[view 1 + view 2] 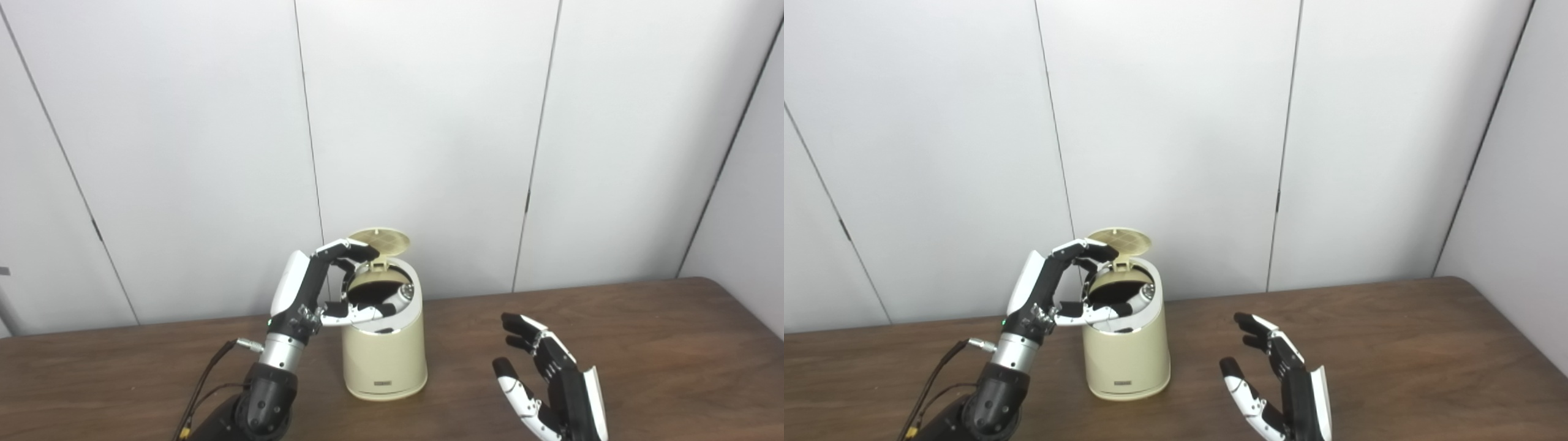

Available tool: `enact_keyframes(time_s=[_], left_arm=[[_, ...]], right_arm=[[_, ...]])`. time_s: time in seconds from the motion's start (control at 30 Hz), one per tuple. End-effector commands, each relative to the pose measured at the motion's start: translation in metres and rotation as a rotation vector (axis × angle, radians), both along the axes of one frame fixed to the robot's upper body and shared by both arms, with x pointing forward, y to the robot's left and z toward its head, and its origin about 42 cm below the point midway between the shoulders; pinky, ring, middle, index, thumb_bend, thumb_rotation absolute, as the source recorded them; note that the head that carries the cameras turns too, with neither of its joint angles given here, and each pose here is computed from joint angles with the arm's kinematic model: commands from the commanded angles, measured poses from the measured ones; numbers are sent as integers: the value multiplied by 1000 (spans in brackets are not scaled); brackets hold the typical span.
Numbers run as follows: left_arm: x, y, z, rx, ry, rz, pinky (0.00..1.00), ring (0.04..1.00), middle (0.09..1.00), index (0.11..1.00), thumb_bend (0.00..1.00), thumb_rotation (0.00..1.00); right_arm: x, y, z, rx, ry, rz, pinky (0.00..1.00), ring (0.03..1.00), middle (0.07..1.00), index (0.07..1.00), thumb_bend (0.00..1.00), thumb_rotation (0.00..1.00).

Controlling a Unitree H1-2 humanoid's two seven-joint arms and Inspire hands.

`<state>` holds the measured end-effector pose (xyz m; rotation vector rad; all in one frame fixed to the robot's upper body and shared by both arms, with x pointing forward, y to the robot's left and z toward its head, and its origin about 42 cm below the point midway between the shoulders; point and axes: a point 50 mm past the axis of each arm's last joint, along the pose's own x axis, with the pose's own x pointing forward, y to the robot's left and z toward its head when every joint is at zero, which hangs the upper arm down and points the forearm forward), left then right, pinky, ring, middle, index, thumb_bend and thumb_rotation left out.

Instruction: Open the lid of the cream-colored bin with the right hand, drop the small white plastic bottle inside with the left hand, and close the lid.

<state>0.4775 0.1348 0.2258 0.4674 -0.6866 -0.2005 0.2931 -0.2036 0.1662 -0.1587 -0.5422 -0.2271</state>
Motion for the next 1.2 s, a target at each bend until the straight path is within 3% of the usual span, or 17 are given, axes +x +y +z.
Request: enact_keyframes(time_s=[0.0,0.17,0.37,0.7,1.17], left_arm=[[4,-4,21,-17,-55,-14,589,662,636,605,1000,164],[2,-4,21,-51,-57,-5,569,642,617,574,956,211],[-6,0,15,-65,-89,27,515,613,605,558,864,347],[-23,3,5,-125,-95,34,487,572,572,552,865,307],[-50,8,5,-261,-72,-10,507,572,571,560,828,262]], right_arm=[[5,1,16,-13,-79,7,726,776,768,719,224,457],[6,1,16,-4,-82,18,724,774,766,715,226,459],[7,4,18,1,-89,27,705,767,759,708,225,461],[8,3,19,0,-92,27,709,770,761,705,214,408],[10,0,18,-20,-86,19,710,770,760,719,224,478]])
